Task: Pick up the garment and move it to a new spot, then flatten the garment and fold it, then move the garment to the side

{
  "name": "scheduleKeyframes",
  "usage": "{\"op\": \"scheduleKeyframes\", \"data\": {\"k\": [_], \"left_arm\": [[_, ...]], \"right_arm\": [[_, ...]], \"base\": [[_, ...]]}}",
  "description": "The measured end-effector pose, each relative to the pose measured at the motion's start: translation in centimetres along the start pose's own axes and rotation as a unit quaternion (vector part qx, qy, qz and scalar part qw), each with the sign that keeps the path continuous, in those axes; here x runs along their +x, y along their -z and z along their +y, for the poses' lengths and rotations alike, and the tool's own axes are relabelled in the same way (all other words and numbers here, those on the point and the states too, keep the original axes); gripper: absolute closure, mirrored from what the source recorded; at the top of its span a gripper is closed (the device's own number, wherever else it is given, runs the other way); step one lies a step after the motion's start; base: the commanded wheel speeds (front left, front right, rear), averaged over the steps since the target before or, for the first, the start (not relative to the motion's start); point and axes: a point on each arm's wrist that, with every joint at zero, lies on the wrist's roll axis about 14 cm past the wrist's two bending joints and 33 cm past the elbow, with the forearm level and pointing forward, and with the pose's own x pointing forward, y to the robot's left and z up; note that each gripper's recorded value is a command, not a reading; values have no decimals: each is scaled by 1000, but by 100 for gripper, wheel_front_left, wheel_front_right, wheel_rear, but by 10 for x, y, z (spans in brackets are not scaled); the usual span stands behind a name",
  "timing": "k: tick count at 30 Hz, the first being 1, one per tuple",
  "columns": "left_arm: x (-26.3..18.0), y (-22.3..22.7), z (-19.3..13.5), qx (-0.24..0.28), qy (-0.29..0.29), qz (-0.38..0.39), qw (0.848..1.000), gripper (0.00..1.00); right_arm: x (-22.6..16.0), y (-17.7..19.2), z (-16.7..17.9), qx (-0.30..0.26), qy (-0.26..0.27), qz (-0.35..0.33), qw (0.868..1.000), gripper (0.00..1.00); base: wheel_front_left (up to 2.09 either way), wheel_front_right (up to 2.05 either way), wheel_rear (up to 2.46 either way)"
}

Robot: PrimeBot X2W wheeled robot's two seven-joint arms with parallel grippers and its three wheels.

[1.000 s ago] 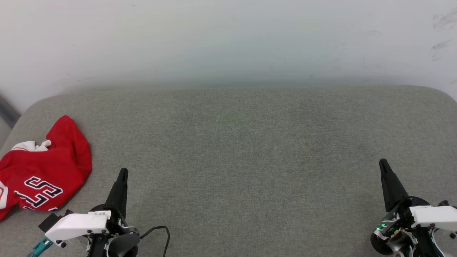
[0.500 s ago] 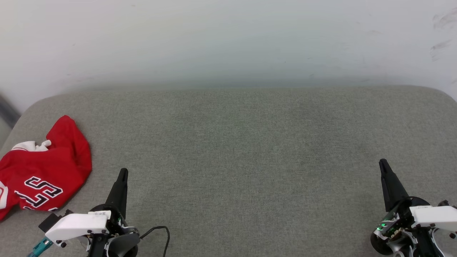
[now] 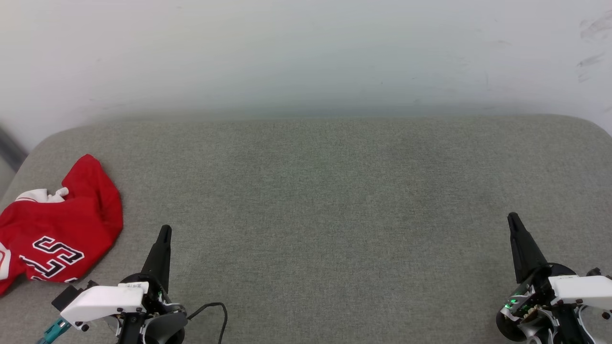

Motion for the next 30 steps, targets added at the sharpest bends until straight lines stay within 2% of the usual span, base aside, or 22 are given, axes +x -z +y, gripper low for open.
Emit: {"op": "scheduleKeyframes", "data": {"k": [12,13,17,30], "left_arm": [[0,0,2,0,-2,0,1000,100],[-2,0,6,-1,-9,0,1000,0],[-8,3,20,-2,-30,0,1000,0],[2,17,1,9,-2,4,1000,0]], "right_arm": [[-1,0,-1,0,2,0,1000,100],[-2,0,-6,1,9,0,1000,0],[-9,-2,-20,2,29,-5,1000,0],[-5,2,-7,-20,9,-14,1000,0]], "base": [[0,0,0],[0,0,0],[0,0,0],[0,0,0]]}}
